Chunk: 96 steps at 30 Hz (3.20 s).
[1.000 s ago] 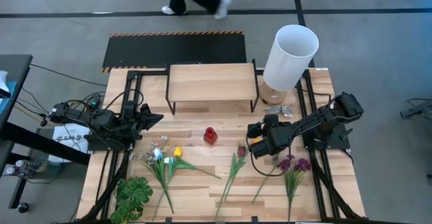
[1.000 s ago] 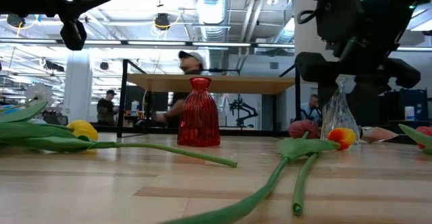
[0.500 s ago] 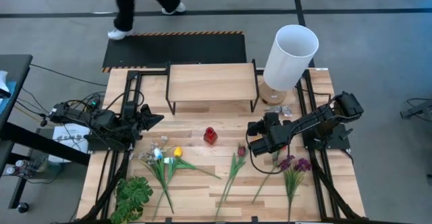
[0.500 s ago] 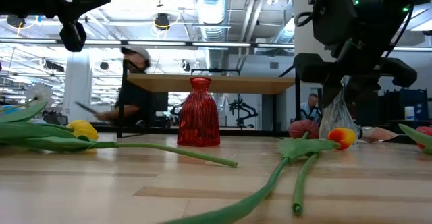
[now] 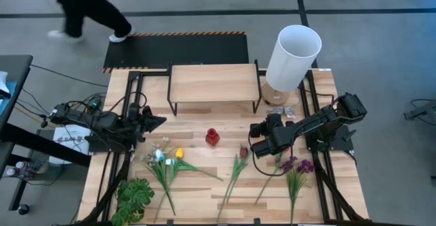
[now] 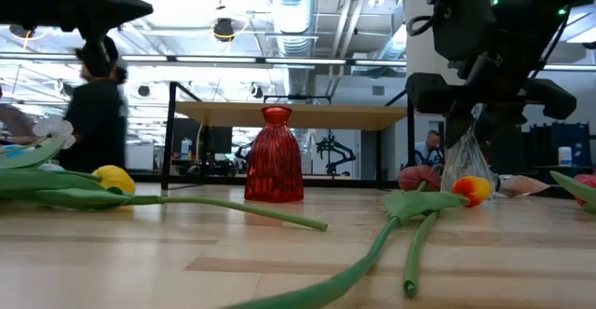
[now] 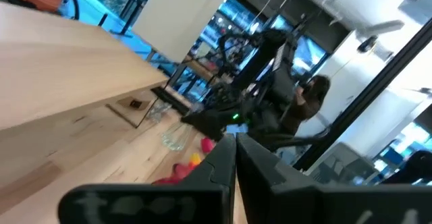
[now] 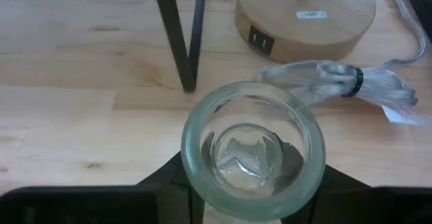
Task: Pick and place flowers into a vace then onto a shelf
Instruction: Put the transparent vase on the shelf
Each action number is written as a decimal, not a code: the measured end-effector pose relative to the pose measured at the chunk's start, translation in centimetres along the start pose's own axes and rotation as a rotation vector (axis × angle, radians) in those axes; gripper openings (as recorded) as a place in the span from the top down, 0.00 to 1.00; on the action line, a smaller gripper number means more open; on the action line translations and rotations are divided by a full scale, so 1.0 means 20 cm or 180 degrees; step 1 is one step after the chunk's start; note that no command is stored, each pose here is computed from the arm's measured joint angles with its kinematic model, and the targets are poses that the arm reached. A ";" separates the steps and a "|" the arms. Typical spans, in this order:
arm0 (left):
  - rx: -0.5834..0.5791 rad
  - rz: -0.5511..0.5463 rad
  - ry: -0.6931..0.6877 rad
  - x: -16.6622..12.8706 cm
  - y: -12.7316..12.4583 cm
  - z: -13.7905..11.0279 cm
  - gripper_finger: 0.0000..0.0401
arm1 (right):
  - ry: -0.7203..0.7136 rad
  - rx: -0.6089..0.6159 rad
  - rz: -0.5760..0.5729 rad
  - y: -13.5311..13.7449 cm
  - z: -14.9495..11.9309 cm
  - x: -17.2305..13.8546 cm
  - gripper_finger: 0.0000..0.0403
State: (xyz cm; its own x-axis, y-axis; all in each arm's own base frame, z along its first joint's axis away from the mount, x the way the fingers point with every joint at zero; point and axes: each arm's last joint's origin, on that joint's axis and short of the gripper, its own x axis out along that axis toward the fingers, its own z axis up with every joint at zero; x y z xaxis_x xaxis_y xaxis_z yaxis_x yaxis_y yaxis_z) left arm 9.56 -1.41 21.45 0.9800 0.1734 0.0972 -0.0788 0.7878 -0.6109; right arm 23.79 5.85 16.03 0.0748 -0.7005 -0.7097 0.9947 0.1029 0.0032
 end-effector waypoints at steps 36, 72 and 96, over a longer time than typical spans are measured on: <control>-0.0124 0.0727 0.0803 -0.03 0.11 -0.13 1.00 | -0.0830 -0.0809 0.1236 0.52 0.68 -0.36 0.71; -0.0145 0.0780 0.0713 -0.03 0.11 -0.13 1.00 | -0.0491 -0.0797 0.0875 0.43 1.11 0.09 0.62; -0.0164 0.0779 0.0711 -0.03 0.11 -0.13 1.00 | -0.0436 -0.1073 0.0895 0.46 0.98 -0.01 0.54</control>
State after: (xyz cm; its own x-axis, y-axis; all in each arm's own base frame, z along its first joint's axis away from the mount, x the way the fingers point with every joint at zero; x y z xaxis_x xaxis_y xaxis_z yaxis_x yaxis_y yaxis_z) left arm 9.28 -1.24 18.03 0.9494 0.2154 -0.2286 -0.3131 0.7067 -0.6344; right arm 34.28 -6.85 30.09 0.3698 -0.6970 -0.6143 0.8576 0.5105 -0.0630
